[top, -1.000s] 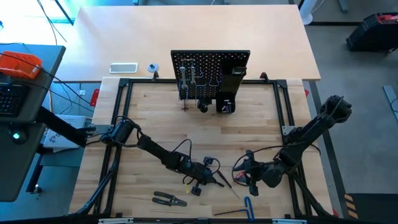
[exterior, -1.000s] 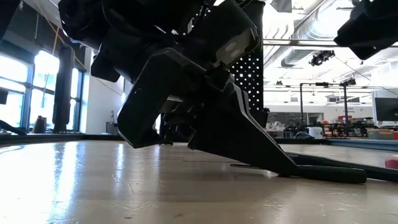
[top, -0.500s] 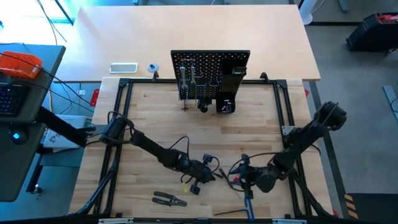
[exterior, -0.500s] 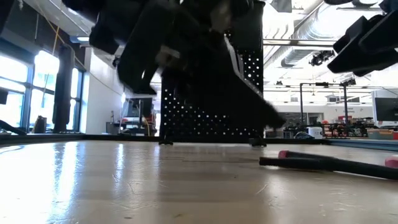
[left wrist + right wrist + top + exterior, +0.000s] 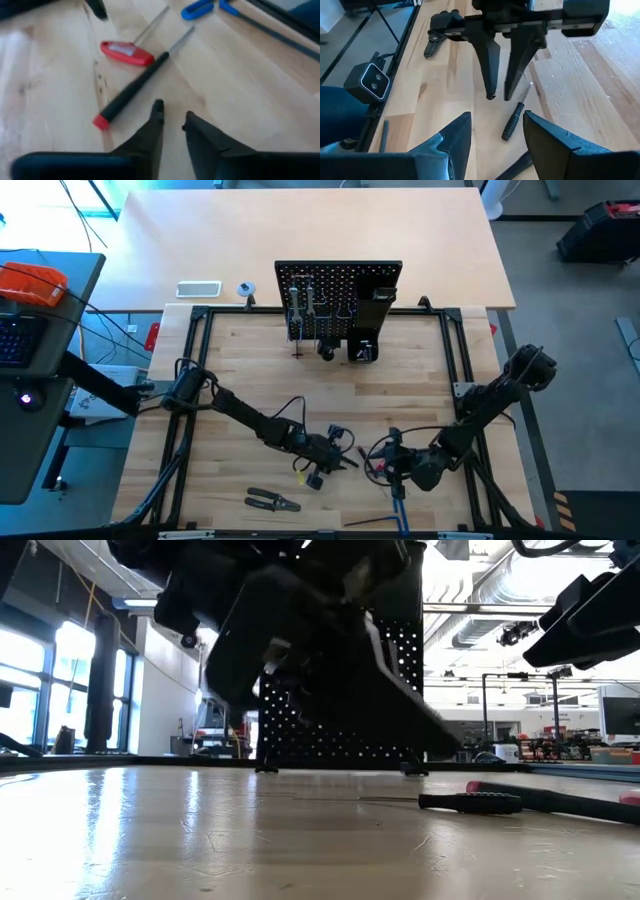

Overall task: Hang tools onto peg board
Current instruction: Put the black screwdriver into the bottom peg board bin

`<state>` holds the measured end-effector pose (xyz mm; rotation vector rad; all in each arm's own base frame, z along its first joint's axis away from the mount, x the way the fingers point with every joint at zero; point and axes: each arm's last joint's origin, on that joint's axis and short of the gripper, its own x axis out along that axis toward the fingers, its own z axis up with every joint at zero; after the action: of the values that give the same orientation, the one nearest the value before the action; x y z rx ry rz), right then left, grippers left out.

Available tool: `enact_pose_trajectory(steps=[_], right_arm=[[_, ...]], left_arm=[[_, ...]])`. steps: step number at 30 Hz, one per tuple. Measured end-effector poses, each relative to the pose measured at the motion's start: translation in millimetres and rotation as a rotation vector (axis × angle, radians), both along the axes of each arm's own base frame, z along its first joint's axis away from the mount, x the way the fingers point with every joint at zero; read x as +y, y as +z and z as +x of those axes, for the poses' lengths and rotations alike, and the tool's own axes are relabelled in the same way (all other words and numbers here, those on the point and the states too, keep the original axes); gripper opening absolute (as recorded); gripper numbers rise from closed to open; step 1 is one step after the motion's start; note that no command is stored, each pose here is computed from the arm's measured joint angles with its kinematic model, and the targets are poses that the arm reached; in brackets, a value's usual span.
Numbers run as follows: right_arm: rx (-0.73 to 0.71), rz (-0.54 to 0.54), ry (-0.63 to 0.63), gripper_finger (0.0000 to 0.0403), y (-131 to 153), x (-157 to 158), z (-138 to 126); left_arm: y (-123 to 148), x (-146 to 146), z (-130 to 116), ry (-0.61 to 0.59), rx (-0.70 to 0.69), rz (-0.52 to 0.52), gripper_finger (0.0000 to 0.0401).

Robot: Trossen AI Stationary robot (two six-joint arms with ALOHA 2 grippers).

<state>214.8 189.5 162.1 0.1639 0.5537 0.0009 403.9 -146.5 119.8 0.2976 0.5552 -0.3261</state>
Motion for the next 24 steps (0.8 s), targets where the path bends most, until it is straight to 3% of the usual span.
enact_pose_trajectory(steps=[5, 9, 14, 19, 24], right_arm=[[-0.005, 0.010, -0.006, 0.0174, 0, 0, 0], [-0.018, 0.006, -0.023, 0.0174, 1, 0, 0], [-0.027, 0.004, -0.032, 0.0174, 2, 0, 1], [-0.031, 0.005, -0.034, 0.0174, 2, 0, 1], [-0.038, -0.005, -0.043, 0.0174, 2, -1, 1]], left_arm=[[1, 10, 4, 0.043, -0.018, 0.006, 0.0136], [-4, 20, 9, 0.020, 0.000, -0.064, 0.0160], [-19, 23, 14, -0.040, 0.009, -0.158, 0.0160], [-29, 22, 15, 0.005, 0.003, -0.124, 0.0147], [-30, 20, 22, -0.023, -0.001, -0.132, 0.0130]])
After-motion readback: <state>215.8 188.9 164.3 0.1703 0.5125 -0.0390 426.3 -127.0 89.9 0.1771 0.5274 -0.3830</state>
